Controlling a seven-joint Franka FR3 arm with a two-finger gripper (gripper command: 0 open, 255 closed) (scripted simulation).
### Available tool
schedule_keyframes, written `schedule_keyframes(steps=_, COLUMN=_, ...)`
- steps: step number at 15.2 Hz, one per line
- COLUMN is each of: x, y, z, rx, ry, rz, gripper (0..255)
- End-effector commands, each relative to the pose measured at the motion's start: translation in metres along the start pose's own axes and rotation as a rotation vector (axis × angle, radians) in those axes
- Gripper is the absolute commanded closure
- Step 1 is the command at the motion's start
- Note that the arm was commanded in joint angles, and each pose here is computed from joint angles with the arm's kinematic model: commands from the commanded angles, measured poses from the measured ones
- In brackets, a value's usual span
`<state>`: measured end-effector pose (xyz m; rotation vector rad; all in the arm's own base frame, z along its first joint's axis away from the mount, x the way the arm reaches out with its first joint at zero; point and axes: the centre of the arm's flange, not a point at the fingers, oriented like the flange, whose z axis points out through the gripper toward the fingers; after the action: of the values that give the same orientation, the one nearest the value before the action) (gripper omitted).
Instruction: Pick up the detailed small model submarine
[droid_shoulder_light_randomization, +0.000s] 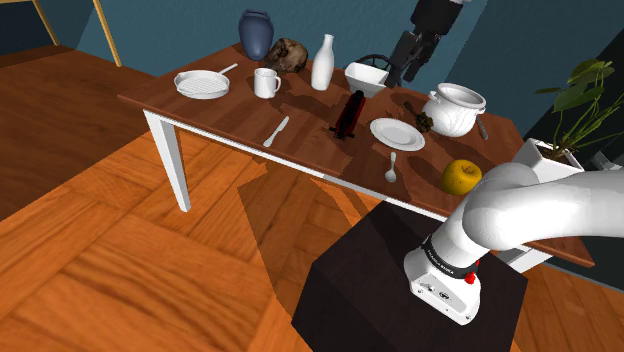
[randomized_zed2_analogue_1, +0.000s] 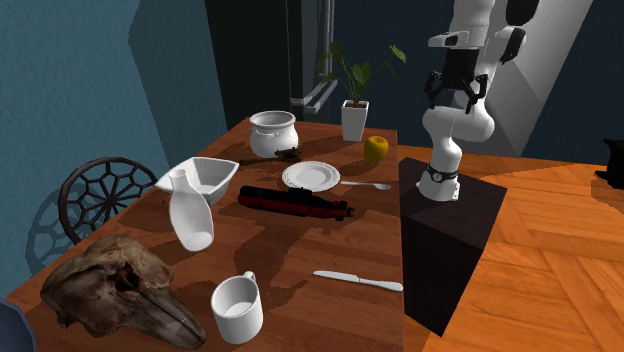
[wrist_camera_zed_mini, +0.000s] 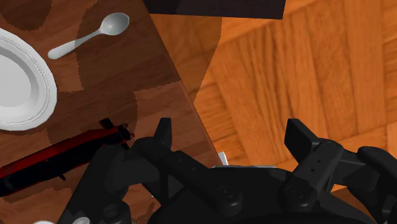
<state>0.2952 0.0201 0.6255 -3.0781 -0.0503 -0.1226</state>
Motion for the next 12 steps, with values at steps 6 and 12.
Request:
schedule_keyframes(steps=6, x=0.040, y=0.038, z=0.035, rx=-0.009, ry=0.004, rz=0.054, gripper=0)
schedule_keyframes(steps=12, x=0.085, y=0.086, z=0.076, rx=-0.020, ry=0.008, rz=0.119, gripper=0)
